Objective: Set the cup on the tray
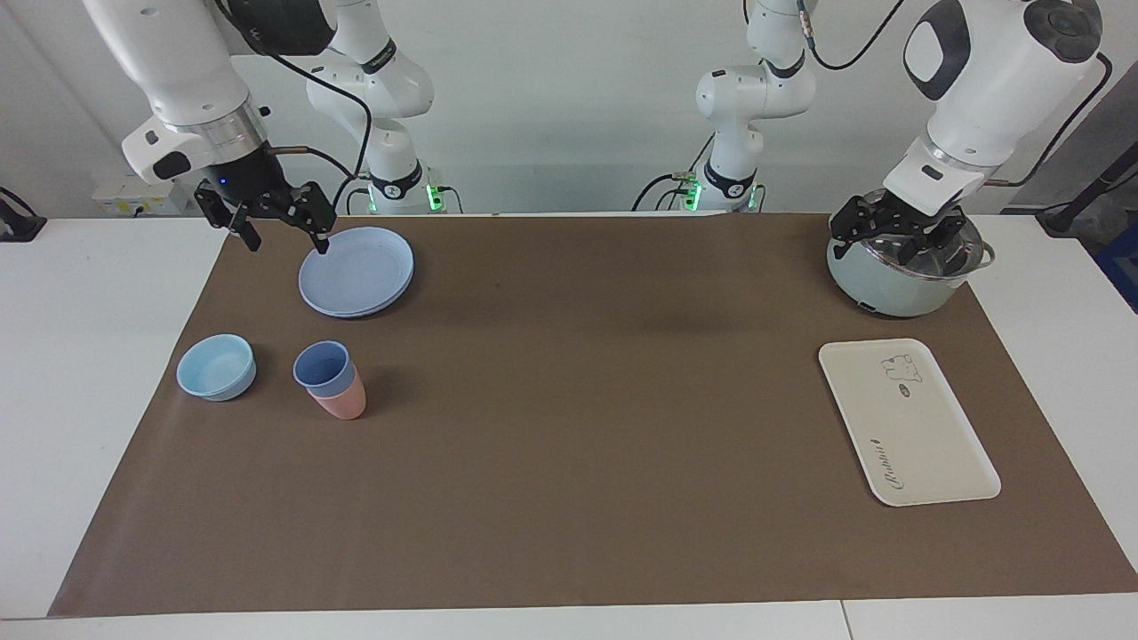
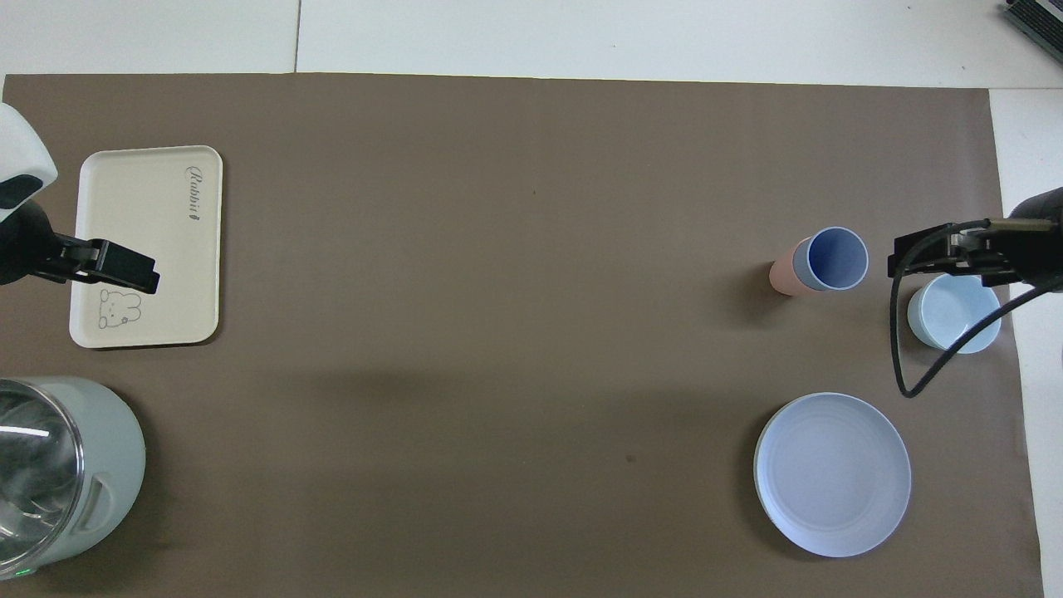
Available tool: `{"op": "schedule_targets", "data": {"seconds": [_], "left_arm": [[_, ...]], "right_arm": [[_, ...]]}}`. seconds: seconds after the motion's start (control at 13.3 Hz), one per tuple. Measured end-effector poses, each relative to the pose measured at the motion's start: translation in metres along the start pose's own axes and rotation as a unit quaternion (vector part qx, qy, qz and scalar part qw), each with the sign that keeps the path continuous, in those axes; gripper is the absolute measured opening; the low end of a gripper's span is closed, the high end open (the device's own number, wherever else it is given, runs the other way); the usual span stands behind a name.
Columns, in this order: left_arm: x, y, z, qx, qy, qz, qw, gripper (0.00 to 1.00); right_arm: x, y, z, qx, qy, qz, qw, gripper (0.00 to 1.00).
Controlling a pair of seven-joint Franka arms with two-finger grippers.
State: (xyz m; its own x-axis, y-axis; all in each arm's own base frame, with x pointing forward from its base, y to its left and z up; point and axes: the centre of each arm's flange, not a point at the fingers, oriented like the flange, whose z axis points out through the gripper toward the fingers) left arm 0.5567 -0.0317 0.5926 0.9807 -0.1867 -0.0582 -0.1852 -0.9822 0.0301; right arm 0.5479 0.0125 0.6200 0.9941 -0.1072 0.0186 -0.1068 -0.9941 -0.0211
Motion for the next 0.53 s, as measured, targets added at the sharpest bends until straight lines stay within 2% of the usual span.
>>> {"op": "schedule_targets", "data": {"seconds": [0.53], "left_arm": [[0.0000,0.0000,0.0000,0.000,0.000,0.000,1.000,1.00]], "right_arm": [[-0.0009,0.0001,0.0006,0.000,-0.004,0.000,1.000,1.00]]}}
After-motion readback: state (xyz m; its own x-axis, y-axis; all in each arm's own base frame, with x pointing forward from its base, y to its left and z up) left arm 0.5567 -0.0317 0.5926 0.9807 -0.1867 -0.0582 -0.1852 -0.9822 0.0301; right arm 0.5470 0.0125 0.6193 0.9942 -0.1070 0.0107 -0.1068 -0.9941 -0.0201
